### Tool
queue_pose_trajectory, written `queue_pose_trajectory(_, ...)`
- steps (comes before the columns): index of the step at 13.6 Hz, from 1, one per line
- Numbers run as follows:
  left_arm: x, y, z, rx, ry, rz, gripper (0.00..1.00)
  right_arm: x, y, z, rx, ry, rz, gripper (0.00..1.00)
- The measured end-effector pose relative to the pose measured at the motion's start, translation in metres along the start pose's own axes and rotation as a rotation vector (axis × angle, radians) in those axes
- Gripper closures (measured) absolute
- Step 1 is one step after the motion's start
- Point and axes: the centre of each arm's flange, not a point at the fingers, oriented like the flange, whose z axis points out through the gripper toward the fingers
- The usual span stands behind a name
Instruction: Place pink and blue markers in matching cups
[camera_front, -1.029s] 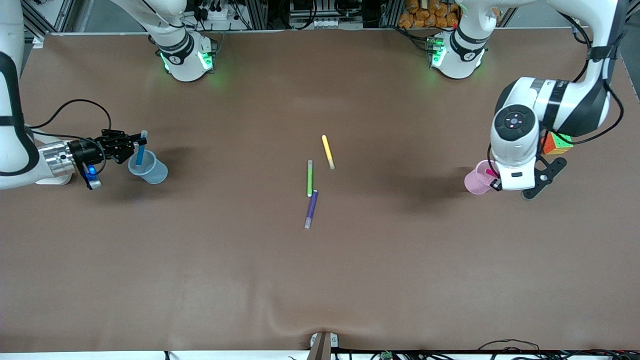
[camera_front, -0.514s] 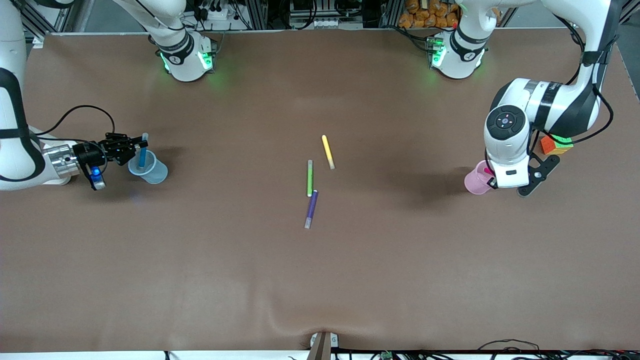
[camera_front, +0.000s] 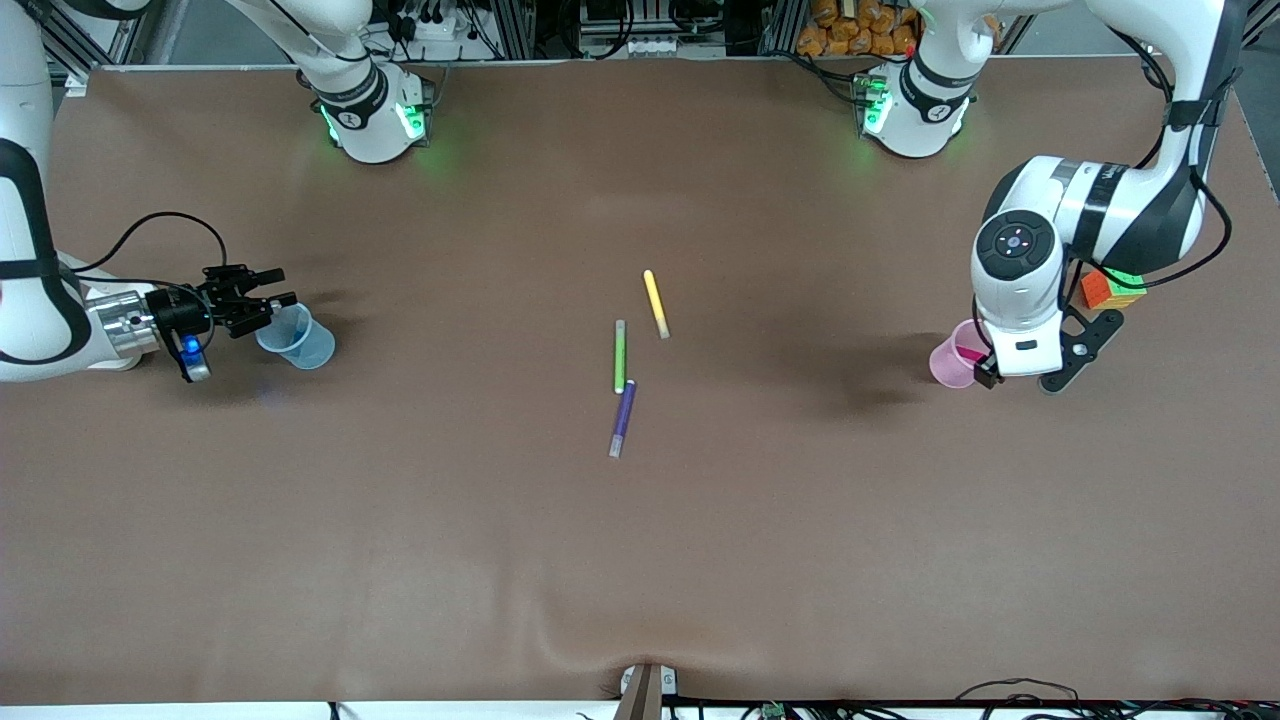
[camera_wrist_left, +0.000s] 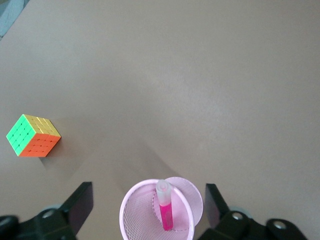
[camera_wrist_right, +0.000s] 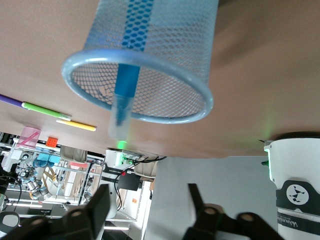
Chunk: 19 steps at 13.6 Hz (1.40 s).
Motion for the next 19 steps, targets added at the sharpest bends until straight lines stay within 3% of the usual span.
queue_pose_trajectory(2,0.008,-0.004,-0.009,-0.022,-0.02,0.014,0.0,-0.002,-0.006,0.0,-0.007,0.0,-0.011,0.02)
queue_pose_trajectory(3,0.013,-0.007,-0.013,-0.031,-0.031,0.022,0.0,-0.004,-0.012,0.001,-0.015,-0.001,-0.019,0.0)
queue_pose_trajectory(6,0.025,-0.013,-0.021,-0.04,-0.061,0.037,0.0,-0.023,-0.052,0.0,-0.078,-0.01,0.012,0.0)
queue_pose_trajectory(9,0.045,-0.021,-0.029,-0.056,-0.113,0.083,0.0,-0.066,-0.117,-0.016,-0.162,0.037,0.049,0.0)
queue_pose_trajectory(11,0.056,-0.025,-0.035,-0.063,-0.125,0.109,0.0,-0.102,-0.153,-0.032,-0.202,0.072,0.004,0.0)
queue_pose_trajectory(13,0.06,-0.026,-0.039,-0.067,-0.129,0.132,0.0,-0.136,-0.185,-0.042,-0.237,0.12,-0.065,0.0)
queue_pose_trajectory(17,0.078,-0.037,-0.054,-0.104,-0.184,0.227,0.0,-0.216,-0.249,-0.04,-0.453,0.308,-0.191,0.0)
queue_pose_trajectory(19,0.091,-0.047,-0.077,-0.123,-0.221,0.303,0.0,-0.25,-0.262,-0.044,-0.506,0.382,-0.219,0.0)
